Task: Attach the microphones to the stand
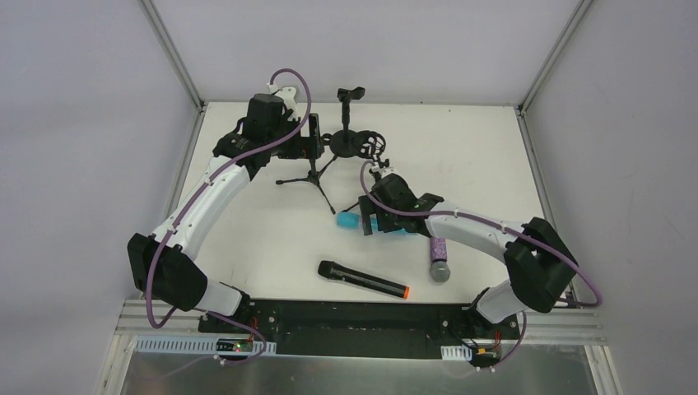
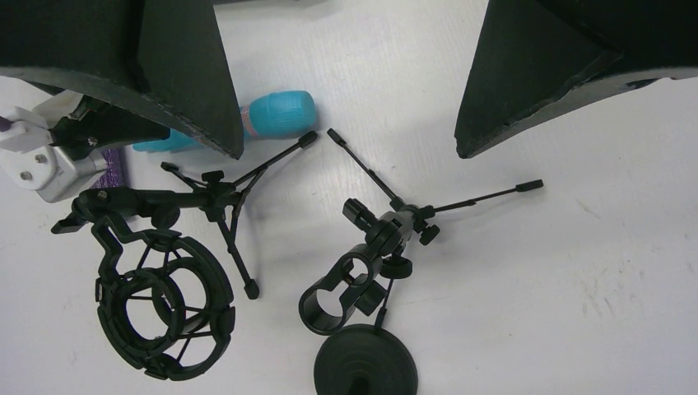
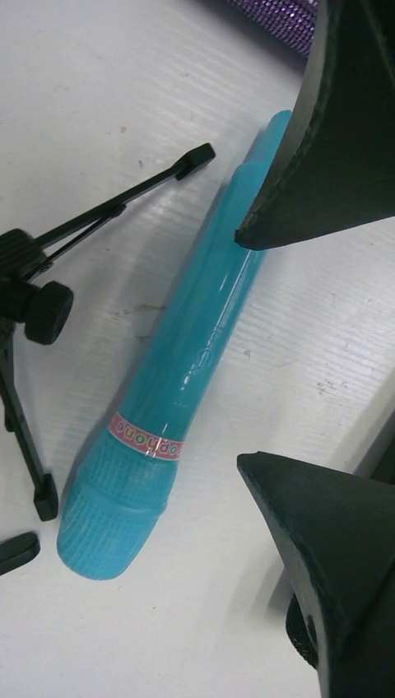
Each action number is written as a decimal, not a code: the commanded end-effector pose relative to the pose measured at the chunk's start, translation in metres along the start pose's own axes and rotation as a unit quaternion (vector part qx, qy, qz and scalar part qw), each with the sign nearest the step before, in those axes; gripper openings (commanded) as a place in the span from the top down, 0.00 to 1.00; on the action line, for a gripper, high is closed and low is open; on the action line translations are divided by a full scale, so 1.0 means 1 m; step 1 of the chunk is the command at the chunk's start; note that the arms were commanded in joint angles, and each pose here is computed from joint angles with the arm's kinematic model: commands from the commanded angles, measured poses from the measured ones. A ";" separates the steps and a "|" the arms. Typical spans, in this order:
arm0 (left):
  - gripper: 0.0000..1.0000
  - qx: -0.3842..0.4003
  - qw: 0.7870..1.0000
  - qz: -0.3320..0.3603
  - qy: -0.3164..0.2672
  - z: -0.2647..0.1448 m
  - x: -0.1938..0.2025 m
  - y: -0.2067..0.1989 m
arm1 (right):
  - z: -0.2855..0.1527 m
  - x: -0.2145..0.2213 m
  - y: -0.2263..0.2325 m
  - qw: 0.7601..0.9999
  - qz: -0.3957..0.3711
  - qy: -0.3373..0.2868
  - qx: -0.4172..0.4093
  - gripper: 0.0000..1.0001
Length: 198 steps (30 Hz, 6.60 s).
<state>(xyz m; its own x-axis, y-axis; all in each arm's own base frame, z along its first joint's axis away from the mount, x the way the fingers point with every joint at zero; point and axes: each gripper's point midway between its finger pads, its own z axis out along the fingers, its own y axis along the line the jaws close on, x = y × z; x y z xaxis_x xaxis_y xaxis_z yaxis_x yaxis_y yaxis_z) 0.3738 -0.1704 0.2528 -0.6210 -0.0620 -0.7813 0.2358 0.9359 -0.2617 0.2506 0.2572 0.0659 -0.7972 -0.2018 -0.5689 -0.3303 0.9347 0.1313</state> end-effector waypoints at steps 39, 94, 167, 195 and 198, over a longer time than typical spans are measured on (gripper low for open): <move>0.00 0.066 0.998 0.003 -0.009 -0.016 -0.008 -0.028 | -0.083 -0.019 -0.060 0.974 0.217 -0.028 -0.064 0.01; 0.00 0.096 0.992 0.080 -0.033 -0.032 -0.001 -0.063 | 0.010 0.015 -0.041 0.960 0.265 0.091 -0.005 0.10; 0.00 0.109 0.990 0.085 -0.033 -0.035 0.001 -0.069 | -0.090 0.024 -0.148 0.939 0.317 -0.040 0.131 0.06; 0.00 0.115 0.989 0.092 -0.024 -0.030 0.005 -0.071 | -0.027 0.050 -0.178 0.915 0.338 0.092 0.198 0.62; 0.00 0.118 0.989 0.092 -0.024 -0.031 0.005 -0.072 | -0.026 0.048 -0.179 0.910 0.361 0.089 0.185 0.62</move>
<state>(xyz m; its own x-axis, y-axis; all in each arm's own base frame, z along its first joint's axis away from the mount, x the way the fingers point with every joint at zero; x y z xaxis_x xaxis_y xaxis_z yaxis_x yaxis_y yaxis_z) 0.3323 -0.2215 0.2742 -0.5544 0.0738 -0.8290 0.4742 0.8465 -0.2418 0.2527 0.0743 0.0345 -0.8445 0.4311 -0.3179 0.4298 0.8995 0.0781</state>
